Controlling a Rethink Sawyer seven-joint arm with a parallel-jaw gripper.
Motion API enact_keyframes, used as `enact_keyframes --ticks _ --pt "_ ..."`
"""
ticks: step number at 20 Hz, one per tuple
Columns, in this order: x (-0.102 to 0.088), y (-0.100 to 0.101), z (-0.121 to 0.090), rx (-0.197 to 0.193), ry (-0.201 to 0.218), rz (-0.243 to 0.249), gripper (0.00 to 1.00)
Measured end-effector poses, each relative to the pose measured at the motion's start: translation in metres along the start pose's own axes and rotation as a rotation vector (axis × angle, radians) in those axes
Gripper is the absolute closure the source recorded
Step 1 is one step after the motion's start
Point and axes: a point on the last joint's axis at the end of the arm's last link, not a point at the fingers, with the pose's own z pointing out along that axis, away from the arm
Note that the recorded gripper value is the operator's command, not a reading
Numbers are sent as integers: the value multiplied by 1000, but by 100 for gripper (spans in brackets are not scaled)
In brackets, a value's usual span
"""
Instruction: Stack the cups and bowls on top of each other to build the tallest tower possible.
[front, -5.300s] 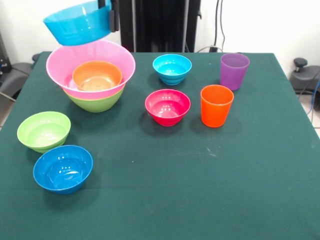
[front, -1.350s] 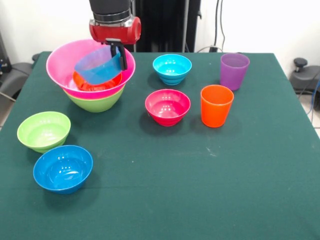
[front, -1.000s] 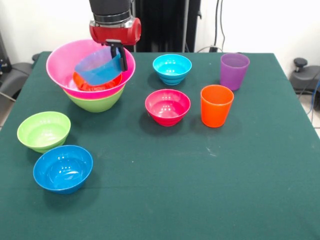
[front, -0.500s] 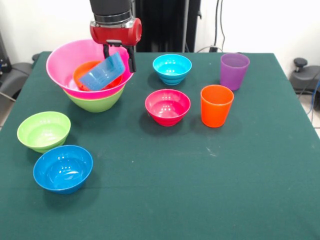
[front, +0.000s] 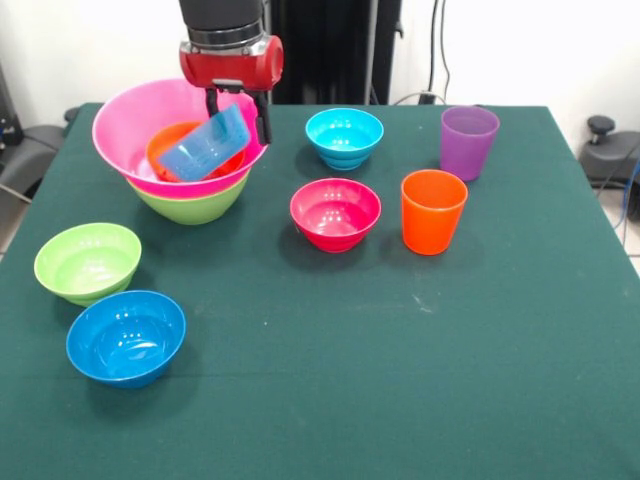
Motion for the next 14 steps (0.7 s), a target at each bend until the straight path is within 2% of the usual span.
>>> enact_keyframes --ticks 7,14 --pt "-2 7 -3 2 -6 -16 0" --pt "-12 35 -23 11 -4 -63 0"
